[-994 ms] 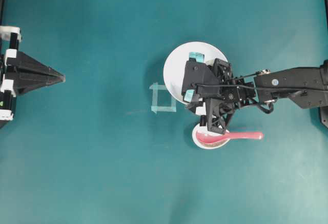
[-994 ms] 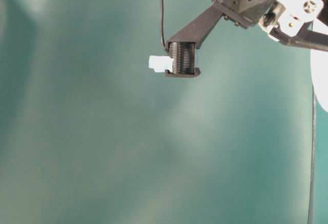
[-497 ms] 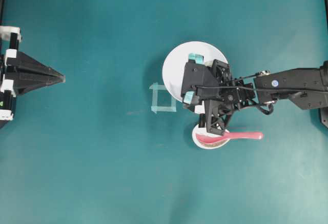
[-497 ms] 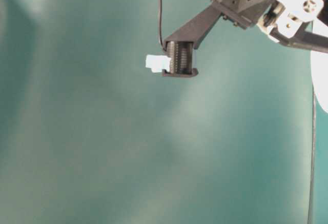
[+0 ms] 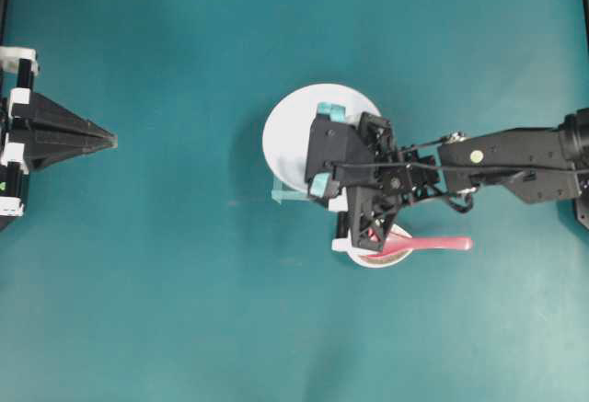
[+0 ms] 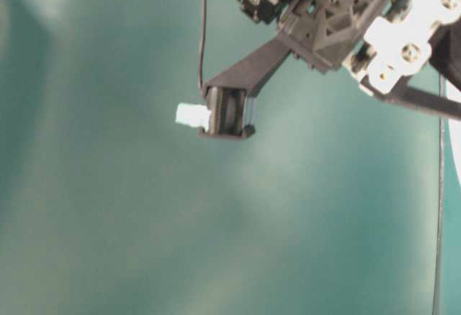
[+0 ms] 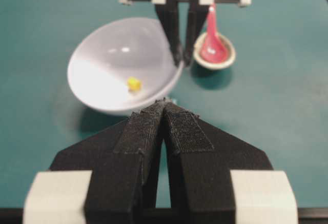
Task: Scoop the yellow hexagonal prism block from the bowl with a spoon using the right arm.
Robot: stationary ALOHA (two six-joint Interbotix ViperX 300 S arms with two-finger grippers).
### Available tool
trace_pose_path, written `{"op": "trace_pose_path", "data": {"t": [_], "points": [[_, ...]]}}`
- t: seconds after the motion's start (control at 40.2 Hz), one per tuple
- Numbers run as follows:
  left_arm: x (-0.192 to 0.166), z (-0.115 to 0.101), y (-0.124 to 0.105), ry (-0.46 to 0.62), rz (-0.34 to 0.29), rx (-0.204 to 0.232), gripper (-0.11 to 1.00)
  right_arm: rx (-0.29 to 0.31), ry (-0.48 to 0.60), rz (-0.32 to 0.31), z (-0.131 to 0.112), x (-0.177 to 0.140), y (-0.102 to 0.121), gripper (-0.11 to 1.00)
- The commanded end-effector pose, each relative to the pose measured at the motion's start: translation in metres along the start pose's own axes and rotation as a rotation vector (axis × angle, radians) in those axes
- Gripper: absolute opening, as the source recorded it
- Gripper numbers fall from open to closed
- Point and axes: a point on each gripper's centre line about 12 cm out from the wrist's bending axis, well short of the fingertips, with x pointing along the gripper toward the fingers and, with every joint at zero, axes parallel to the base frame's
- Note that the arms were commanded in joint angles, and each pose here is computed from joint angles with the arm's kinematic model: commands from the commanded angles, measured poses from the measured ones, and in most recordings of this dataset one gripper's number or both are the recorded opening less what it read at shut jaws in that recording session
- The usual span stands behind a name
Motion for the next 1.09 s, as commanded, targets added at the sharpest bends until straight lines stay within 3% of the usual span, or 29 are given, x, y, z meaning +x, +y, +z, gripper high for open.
{"op": "trace_pose_path", "data": {"t": [0.0,0.621,1.068], "points": [[0.001,0.011,0.001,-0.031,0.002,0.001,-0.01,-0.015,-0.054,0.025,0.018,-0.005,0.011,0.08],[-0.003,0.015,0.001,-0.049,0.003,-0.006,-0.01,-0.033,-0.095,0.062,0.031,0.001,0.027,0.07],[-0.003,0.015,0.001,-0.049,0.003,-0.006,-0.01,-0.056,-0.057,0.049,0.020,0.015,0.025,0.07]]}}
